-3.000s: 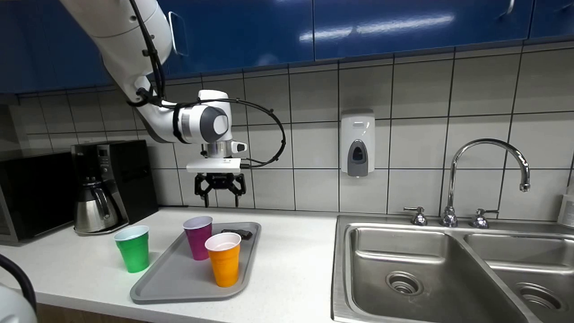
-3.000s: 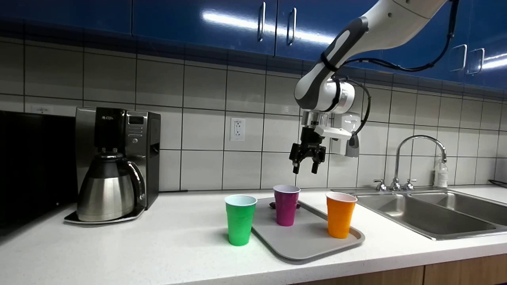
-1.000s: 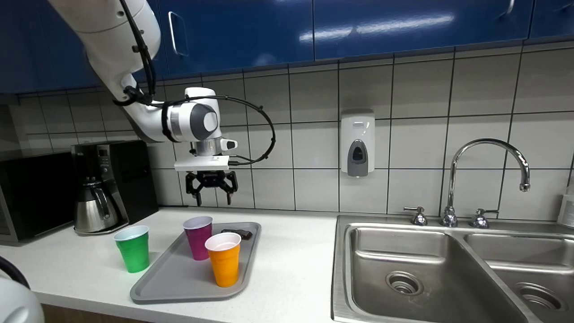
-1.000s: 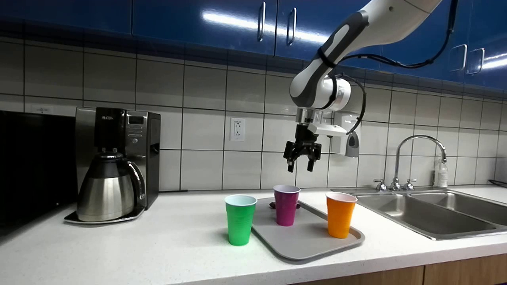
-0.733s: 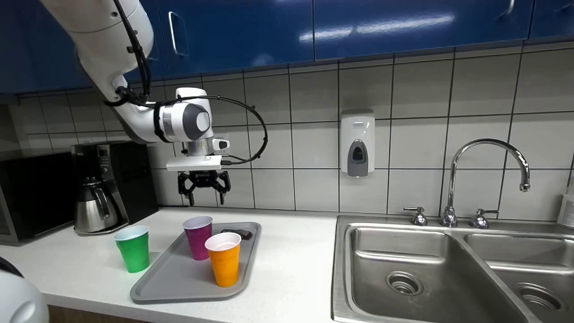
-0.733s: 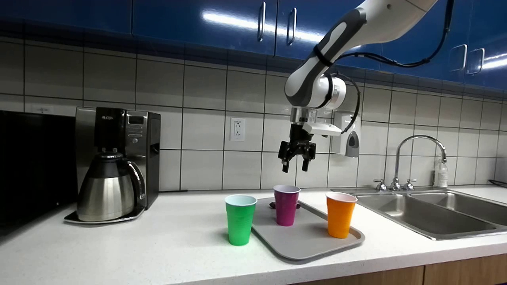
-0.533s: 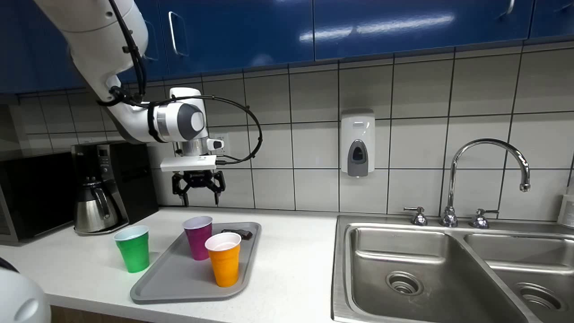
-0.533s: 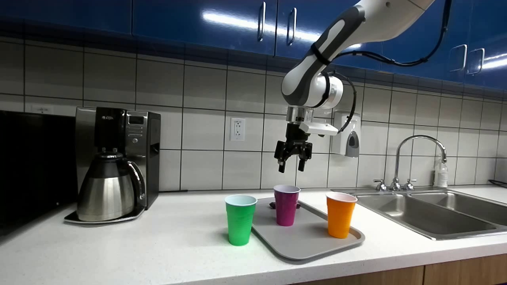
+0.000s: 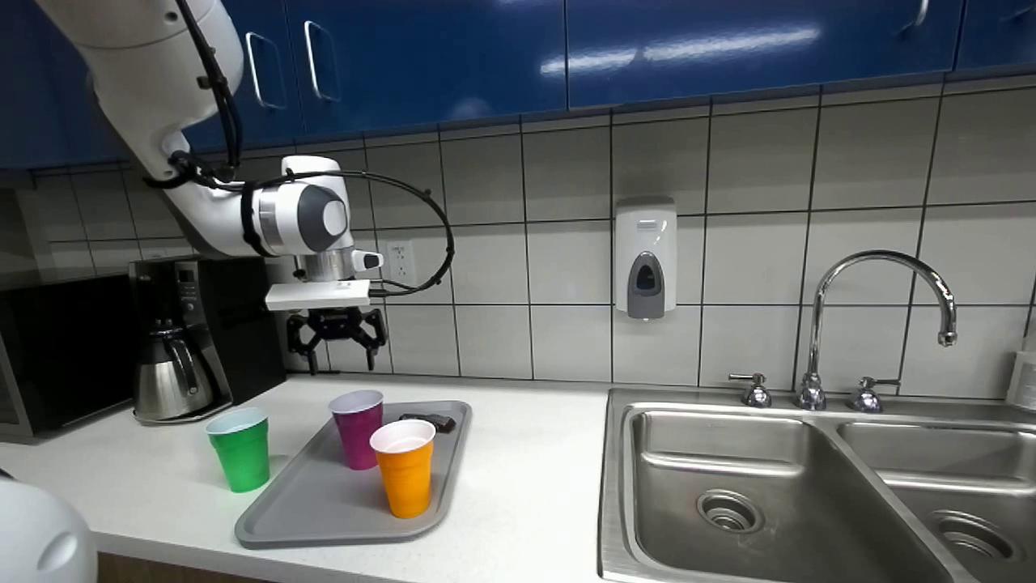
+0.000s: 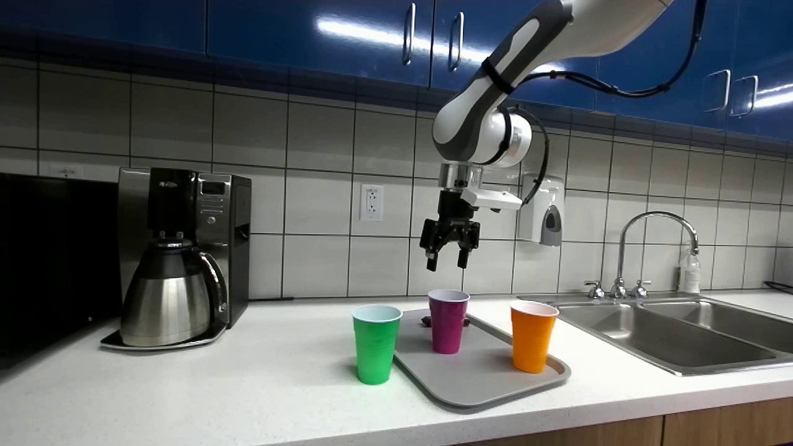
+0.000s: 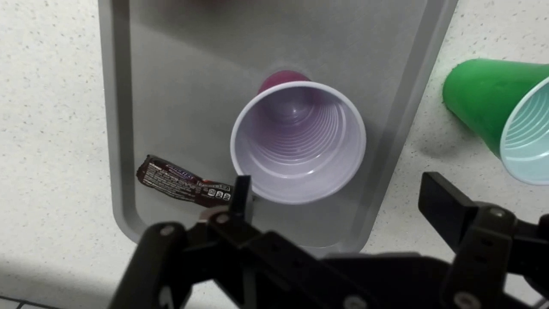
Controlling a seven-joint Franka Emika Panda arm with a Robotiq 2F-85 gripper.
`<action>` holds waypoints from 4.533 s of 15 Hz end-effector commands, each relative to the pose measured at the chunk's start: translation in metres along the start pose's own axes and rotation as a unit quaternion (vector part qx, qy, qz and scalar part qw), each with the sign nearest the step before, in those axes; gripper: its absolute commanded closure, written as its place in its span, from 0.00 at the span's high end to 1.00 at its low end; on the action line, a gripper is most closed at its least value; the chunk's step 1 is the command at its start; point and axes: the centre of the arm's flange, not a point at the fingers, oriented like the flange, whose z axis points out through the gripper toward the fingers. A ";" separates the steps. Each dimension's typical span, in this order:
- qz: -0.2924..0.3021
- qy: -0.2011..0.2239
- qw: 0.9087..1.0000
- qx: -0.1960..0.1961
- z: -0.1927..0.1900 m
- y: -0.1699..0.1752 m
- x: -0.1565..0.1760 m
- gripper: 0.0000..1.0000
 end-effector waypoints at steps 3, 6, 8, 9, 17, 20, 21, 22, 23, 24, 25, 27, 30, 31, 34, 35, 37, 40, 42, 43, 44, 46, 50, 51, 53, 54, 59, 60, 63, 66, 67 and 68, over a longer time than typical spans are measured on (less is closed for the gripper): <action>-0.008 -0.009 1.000 -0.017 -0.011 -0.027 -0.017 1.00; -0.008 -0.014 1.000 -0.024 -0.010 -0.040 -0.019 1.00; 0.006 -0.015 1.000 -0.020 -0.008 -0.048 -0.020 1.00; 0.013 -0.017 1.000 -0.018 -0.006 -0.052 -0.020 1.00; 0.059 -0.028 0.998 -0.002 0.002 -0.072 -0.026 1.00; 0.058 -0.035 0.998 0.000 0.007 -0.081 -0.029 1.00; 0.057 -0.036 0.998 0.001 0.008 -0.084 -0.030 1.00; 0.056 -0.037 0.998 0.002 0.009 -0.087 -0.030 1.00; 0.055 -0.037 0.998 0.004 0.009 -0.090 -0.030 1.00; 0.054 -0.038 0.998 0.005 0.010 -0.092 -0.029 1.00; 0.055 -0.038 0.998 0.008 0.011 -0.095 -0.028 1.00; 0.056 -0.040 0.998 0.013 0.014 -0.100 -0.027 1.00; 0.058 -0.042 0.997 0.014 0.020 -0.106 -0.024 1.00; 0.058 -0.039 0.997 0.011 0.022 -0.108 -0.023 1.00; 0.067 -0.038 0.997 0.008 0.030 -0.112 -0.018 1.00; 0.070 -0.042 0.997 0.011 0.033 -0.114 -0.017 1.00; 0.074 -0.044 0.996 0.010 0.038 -0.118 -0.013 1.00; 0.080 -0.045 0.996 0.011 0.045 -0.124 -0.007 1.00; 0.082 -0.045 0.996 0.014 0.050 -0.128 -0.002 1.00; 0.082 -0.041 0.996 0.015 0.053 -0.130 0.001 1.00; 0.082 -0.040 0.996 0.016 0.056 -0.131 0.003 1.00; 0.083 -0.037 0.996 0.017 0.062 -0.134 0.007 1.00; 0.083 -0.030 0.996 0.019 0.076 -0.138 0.015 1.00; 0.083 -0.029 0.996 0.019 0.079 -0.139 0.017 1.00; 0.081 -0.026 0.996 0.019 0.084 -0.140 0.021 1.00; 0.079 -0.025 0.996 0.018 0.085 -0.141 0.022 1.00; 0.068 -0.021 0.997 0.019 0.086 -0.149 0.020 0.49; 0.066 -0.021 0.997 0.019 0.086 -0.151 0.020 0.42; 0.064 -0.023 0.998 0.018 0.087 -0.154 0.018 0.20; 0.064 -0.025 0.997 0.019 0.088 -0.155 0.017 0.00; 0.064 -0.026 0.997 0.018 0.088 -0.154 0.017 0.00; 0.064 -0.027 0.997 0.017 0.089 -0.154 0.017 0.00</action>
